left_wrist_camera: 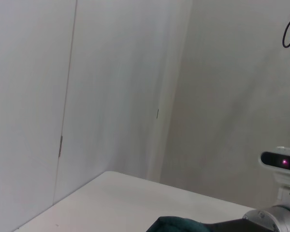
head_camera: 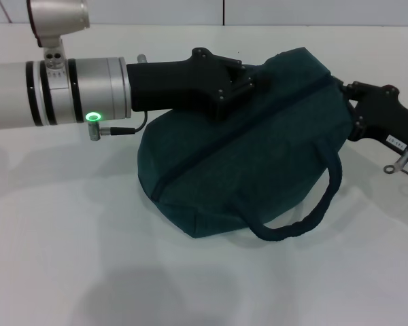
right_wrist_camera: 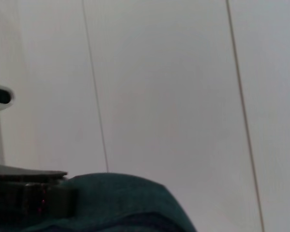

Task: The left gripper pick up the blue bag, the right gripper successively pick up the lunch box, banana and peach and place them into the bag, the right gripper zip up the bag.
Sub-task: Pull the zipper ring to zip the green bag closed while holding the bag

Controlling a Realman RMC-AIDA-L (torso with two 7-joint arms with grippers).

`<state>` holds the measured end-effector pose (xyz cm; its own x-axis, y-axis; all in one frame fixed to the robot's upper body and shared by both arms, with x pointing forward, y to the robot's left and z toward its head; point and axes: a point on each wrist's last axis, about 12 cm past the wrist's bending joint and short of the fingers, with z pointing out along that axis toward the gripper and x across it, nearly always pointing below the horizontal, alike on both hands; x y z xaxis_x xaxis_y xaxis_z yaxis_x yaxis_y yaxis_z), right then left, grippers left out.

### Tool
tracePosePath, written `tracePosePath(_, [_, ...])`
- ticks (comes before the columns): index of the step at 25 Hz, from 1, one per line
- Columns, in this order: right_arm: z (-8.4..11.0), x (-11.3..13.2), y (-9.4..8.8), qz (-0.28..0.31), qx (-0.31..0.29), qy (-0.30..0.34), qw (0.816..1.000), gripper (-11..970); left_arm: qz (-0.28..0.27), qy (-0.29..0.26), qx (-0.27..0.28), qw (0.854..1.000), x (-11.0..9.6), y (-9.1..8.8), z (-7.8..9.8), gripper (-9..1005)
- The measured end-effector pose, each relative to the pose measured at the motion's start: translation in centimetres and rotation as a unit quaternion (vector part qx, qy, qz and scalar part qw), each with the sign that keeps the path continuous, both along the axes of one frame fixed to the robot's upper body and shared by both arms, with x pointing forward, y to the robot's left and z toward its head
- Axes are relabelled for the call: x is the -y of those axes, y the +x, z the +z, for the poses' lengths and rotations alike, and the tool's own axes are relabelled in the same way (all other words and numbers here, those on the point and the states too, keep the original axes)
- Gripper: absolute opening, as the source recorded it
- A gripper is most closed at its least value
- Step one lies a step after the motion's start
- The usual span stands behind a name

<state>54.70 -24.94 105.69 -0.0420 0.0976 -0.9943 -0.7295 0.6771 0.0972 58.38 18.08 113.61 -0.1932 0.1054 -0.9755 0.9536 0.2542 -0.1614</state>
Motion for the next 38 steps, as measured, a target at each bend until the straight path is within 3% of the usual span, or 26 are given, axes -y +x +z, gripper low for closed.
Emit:
tracePosePath(20, [-1.6,2.2,0.0,-0.071,-0.062,-0.007,0.996,41,0.02,-0.013,0.005,1.0,-0.7,0.7,0.7,35])
tracePosePath(28, [-1.1,1.8,-0.4,-0.053,-0.043,0.011,0.998,38,0.02,-0.014,0.001,1.0,-0.6,0.7,0.7,-1])
tracePosePath(34, [-0.5,1.3,-0.3,-0.037,-0.028,0.023,0.999,36,0.028,-0.026,-0.036,0.999,-0.4,0.9,0.9,0])
tracePosePath(38, [-0.2,1.0,-0.2,-0.031,-0.022,0.025,0.999,35,0.036,-0.018,-0.054,0.998,-0.3,1.3,1.0,56])
